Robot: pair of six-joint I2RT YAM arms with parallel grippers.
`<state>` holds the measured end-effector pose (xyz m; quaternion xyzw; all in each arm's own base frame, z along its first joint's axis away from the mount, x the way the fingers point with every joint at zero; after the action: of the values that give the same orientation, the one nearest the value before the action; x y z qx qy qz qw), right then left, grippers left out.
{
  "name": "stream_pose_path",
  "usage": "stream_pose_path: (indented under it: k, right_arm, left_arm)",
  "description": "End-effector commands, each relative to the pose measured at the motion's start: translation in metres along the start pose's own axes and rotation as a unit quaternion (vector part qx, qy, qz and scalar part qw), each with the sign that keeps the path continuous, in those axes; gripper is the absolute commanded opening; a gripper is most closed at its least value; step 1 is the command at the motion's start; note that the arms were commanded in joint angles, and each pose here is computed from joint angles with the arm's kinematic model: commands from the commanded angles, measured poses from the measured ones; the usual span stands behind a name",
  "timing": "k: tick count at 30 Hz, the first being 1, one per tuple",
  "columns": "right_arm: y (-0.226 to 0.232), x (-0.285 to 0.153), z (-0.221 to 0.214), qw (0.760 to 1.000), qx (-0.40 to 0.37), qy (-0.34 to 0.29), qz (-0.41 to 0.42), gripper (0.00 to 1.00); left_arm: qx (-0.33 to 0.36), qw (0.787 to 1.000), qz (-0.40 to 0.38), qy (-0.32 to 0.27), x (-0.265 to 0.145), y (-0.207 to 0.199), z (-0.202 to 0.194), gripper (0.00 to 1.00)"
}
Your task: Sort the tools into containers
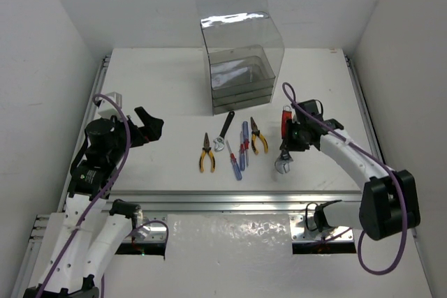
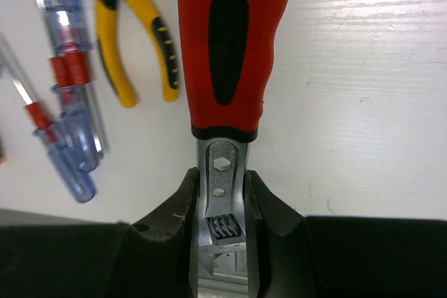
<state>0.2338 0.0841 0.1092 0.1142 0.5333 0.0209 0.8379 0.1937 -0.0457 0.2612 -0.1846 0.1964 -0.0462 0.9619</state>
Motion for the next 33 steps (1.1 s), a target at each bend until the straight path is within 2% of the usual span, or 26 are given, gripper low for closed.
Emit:
stream_pose_path:
  k: [1, 7, 11, 17, 25, 26, 33]
  right_arm:
    - [0.027, -0.038, 0.035, 0.993, 0.004, -0.082, 0.079, 0.00]
    - [0.064, -0.088, 0.070, 0.971, 0.003, -0.151, 0.183, 0.00]
    - [0.094, -0.116, 0.100, 0.944, 0.002, -0.204, 0.258, 0.00]
    - [0.130, -0.134, 0.146, 0.910, 0.003, -0.245, 0.334, 0.00]
    - [0.162, -0.118, 0.206, 0.879, 0.036, -0.290, 0.377, 0.00]
    - [0.167, -0.126, 0.220, 0.873, 0.037, -0.306, 0.379, 0.00]
    - [0.190, -0.096, 0.261, 0.867, 0.061, -0.311, 0.386, 0.00]
  left_arm:
    - [0.003, 1.000, -0.012, -0.024, 0.002, -0.005, 0.008, 1.00]
    - [0.002, 1.000, -0.012, -0.027, 0.000, -0.004, 0.009, 1.00]
    - [0.001, 0.999, -0.011, -0.033, -0.002, -0.005, 0.010, 1.00]
    - [-0.001, 0.999, -0.008, -0.035, -0.003, -0.004, 0.009, 1.00]
    - [-0.002, 0.999, -0.005, -0.039, -0.003, -0.003, 0.010, 1.00]
    - [-0.003, 0.999, -0.004, -0.040, -0.003, -0.002, 0.010, 1.00]
    - [-0.004, 0.999, -0.001, -0.046, -0.005, -0.002, 0.011, 1.00]
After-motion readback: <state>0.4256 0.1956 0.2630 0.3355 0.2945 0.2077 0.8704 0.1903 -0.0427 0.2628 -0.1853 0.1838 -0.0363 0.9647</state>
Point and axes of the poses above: each gripper's point midway between its finger pads, its own x axis out along the fingers, its own y axis along the line the jaws close on, z = x × y, the point moved 6 cm from there along -x, back along the fingers, and after that the axes turned 3 degrees about x, right-handed, at the moved point
